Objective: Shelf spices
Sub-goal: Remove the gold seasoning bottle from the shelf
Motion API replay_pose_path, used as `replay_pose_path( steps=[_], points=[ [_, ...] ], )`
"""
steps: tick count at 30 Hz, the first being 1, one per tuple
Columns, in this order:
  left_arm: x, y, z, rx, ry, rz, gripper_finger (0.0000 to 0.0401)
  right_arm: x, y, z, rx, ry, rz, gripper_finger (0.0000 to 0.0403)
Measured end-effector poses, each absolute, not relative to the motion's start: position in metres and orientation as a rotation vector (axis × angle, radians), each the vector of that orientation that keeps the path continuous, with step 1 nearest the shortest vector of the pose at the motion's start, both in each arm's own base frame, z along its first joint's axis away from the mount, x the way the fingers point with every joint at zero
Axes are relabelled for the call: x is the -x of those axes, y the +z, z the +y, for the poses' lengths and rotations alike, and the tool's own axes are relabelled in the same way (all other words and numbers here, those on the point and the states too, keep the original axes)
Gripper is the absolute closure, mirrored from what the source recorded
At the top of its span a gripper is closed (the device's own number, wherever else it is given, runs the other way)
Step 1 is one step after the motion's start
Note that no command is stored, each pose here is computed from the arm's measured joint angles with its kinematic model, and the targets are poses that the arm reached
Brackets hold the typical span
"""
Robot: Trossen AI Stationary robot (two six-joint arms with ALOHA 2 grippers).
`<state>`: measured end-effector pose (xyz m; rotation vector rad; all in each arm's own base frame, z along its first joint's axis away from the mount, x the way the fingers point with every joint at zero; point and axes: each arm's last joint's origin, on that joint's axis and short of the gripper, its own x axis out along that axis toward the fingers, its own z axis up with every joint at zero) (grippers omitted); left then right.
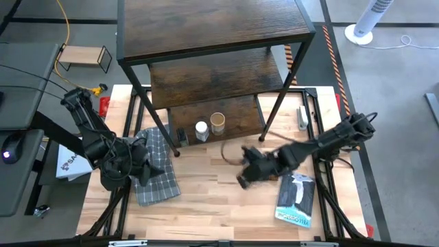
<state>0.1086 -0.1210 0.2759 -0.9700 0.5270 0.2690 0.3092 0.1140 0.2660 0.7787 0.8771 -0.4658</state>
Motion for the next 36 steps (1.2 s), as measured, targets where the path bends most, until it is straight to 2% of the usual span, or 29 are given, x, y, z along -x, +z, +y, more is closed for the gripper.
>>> replay_pose_path(
  steps=[4,8,12,16,21,25,30,36],
  points=[
    [-0.112,0.276,-0.13,0.956,0.169,0.612,0.0396,-0.339,0.29,0.093,-0.81,-0.405,0.533,0.0273],
    [-0.114,0.274,-0.138,0.893,0.079,0.692,0.038,-0.351,0.305,0.08,-0.674,-0.437,0.373,0.0266],
    [-0.115,0.27,-0.141,0.799,0.027,0.755,0.0334,-0.356,0.317,0.066,-0.573,-0.464,0.339,0.0248],
    [-0.117,0.267,-0.144,0.732,0.023,0.767,0.0264,-0.358,0.323,0.052,-0.477,-0.558,0.298,0.0223],
    [-0.119,0.263,-0.146,0.751,0.067,0.756,0.0172,-0.361,0.32,0.034,-0.38,-0.686,0.277,0.0198],
    [-0.121,0.26,-0.148,0.807,0.115,0.753,0.0116,-0.37,0.307,0.021,-0.36,-0.696,0.32,0.0185],
    [-0.124,0.256,-0.151,0.844,0.155,0.753,0.0084,-0.381,0.295,0.015,-0.337,-0.672,0.346,0.018],
    [-0.128,0.253,-0.151,0.889,0.204,0.752,0.008,-0.381,0.296,0.015,-0.256,-0.645,0.373,0.018]
  ],
)
